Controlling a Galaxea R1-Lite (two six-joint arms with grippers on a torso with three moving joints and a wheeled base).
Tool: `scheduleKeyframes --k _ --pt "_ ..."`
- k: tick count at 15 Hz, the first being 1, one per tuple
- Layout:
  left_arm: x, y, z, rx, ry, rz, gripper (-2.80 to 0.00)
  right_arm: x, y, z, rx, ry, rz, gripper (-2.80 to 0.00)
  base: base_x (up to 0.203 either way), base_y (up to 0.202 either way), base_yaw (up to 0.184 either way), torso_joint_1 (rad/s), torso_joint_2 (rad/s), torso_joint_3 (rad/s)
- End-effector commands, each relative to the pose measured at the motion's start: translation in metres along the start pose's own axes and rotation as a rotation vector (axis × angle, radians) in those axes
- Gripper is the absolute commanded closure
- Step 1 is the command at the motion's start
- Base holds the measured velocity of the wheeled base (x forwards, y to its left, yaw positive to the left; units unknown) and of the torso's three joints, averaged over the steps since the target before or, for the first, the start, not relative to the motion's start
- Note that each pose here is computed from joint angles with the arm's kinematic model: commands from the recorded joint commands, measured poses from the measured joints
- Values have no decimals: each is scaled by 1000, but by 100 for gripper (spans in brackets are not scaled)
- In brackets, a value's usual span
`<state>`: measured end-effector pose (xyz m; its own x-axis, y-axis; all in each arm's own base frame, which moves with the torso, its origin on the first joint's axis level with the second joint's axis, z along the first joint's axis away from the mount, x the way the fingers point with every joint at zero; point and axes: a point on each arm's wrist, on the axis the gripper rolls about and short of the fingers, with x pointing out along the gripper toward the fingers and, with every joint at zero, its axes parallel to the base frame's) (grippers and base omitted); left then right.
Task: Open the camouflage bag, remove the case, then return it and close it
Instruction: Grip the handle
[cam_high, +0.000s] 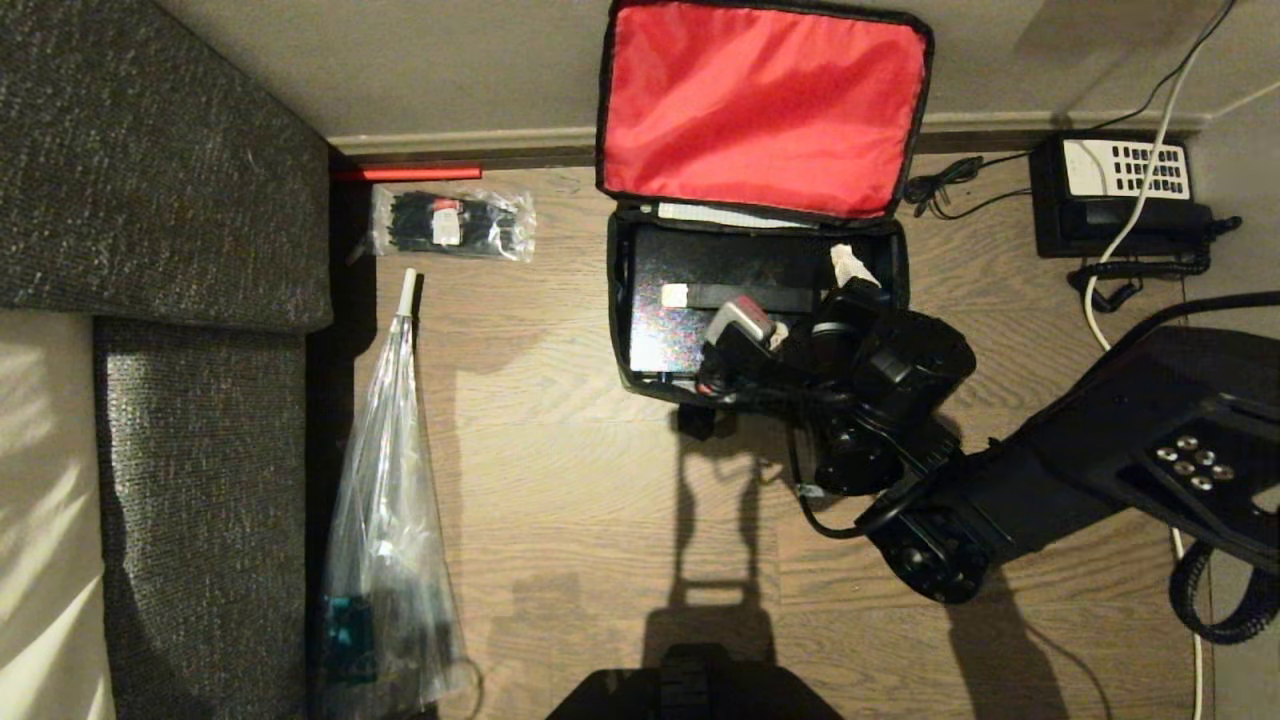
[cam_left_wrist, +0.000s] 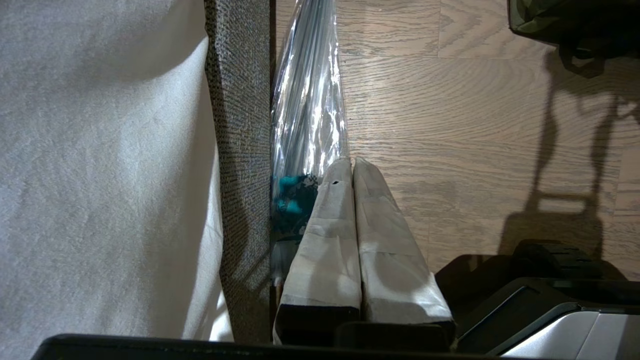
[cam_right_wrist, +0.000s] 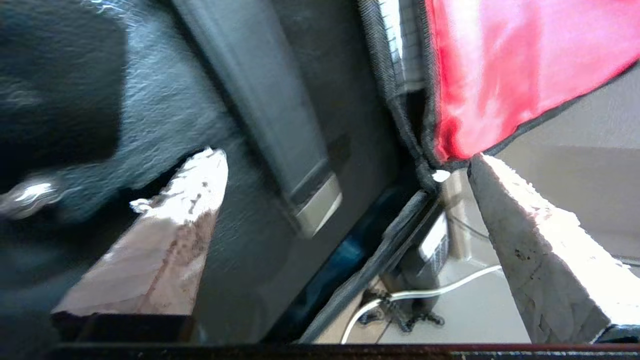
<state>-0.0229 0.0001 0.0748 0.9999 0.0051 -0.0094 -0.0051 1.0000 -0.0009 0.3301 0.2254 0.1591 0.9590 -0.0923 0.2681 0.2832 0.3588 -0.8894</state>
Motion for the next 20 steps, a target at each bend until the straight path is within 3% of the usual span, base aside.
scheduleKeyframes --k 1,10,20 --pt "0 0 0 -1 0 1 0 10 10 -3 -20 12 -14 -280 0 0 0 0 0 0" --pt "0 0 0 -1 0 1 0 18 16 2 16 1 -34 -280 0 0 0 0 0 0" --pt "0 0 0 -1 0 1 0 42 32 -5 -1 25 -85 -280 0 0 0 0 0 0"
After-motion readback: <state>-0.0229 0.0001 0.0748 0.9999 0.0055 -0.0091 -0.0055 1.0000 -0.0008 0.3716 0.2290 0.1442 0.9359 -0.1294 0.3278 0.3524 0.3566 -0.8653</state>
